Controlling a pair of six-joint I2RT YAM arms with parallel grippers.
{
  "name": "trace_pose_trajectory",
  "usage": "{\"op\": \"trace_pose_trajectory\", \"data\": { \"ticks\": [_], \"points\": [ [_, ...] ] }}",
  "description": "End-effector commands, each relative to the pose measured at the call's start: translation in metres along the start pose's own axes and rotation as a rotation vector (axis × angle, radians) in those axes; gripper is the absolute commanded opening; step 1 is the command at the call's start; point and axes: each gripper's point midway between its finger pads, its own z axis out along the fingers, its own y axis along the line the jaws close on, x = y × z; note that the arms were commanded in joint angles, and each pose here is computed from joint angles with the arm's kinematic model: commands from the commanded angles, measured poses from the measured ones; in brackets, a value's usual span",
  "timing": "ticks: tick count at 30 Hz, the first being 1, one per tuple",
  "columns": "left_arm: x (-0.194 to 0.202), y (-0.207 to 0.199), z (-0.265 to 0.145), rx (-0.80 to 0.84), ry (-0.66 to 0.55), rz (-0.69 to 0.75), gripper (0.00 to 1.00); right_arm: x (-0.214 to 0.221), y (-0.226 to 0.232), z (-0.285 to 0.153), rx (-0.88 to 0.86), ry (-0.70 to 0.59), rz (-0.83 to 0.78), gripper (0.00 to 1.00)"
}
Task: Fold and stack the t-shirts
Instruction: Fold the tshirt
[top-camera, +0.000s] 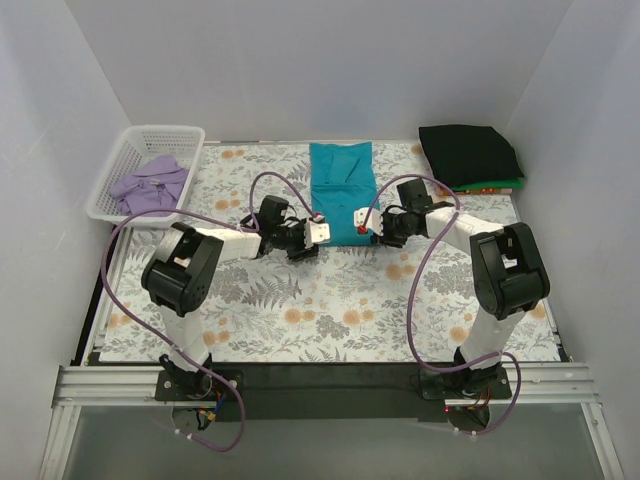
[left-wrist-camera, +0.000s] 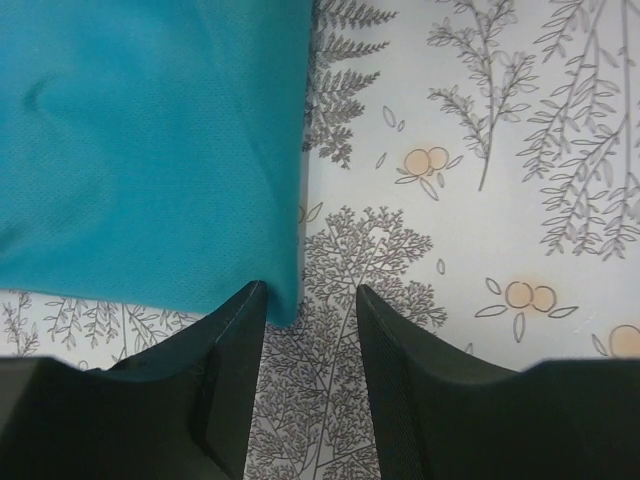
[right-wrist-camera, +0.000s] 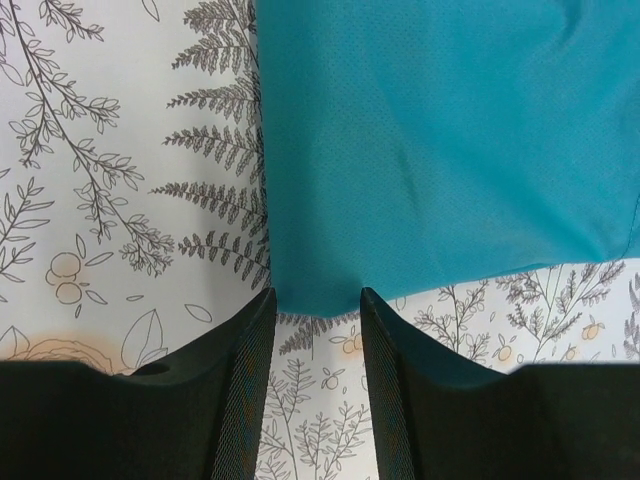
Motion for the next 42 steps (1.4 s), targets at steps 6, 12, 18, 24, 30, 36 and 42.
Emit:
{"op": "trace_pose_trajectory", "data": {
  "ticks": [6, 12, 18, 24, 30, 36, 42],
  "points": [
    [-0.003, 0.022, 0.009, -0.065, 0.012, 0.078, 0.40, 0.012, 0.008, 0.020, 0.002, 0.039, -0.063, 0.45],
    [0.007, 0.023, 0.011, -0.064, 0.046, 0.084, 0.37, 0.016, 0.013, 0.024, -0.012, 0.055, -0.079, 0.36],
    [0.007, 0.031, 0.013, -0.078, 0.060, 0.058, 0.14, 0.019, 0.008, 0.026, -0.006, 0.076, -0.075, 0.01],
    [-0.024, 0.023, -0.013, -0.056, 0.028, 0.040, 0.00, -0.004, 0.001, -0.005, 0.010, 0.056, -0.049, 0.01],
    [-0.069, -0.012, -0.054, 0.023, -0.046, -0.029, 0.00, -0.045, 0.015, -0.053, -0.013, -0.011, 0.023, 0.01],
    [-0.118, -0.070, -0.106, 0.161, -0.160, -0.086, 0.00, -0.077, 0.061, -0.101, -0.057, -0.060, 0.076, 0.01],
    [-0.151, -0.121, -0.153, 0.303, -0.192, -0.238, 0.00, -0.120, 0.093, -0.151, -0.073, -0.142, 0.117, 0.01]
  ]
}}
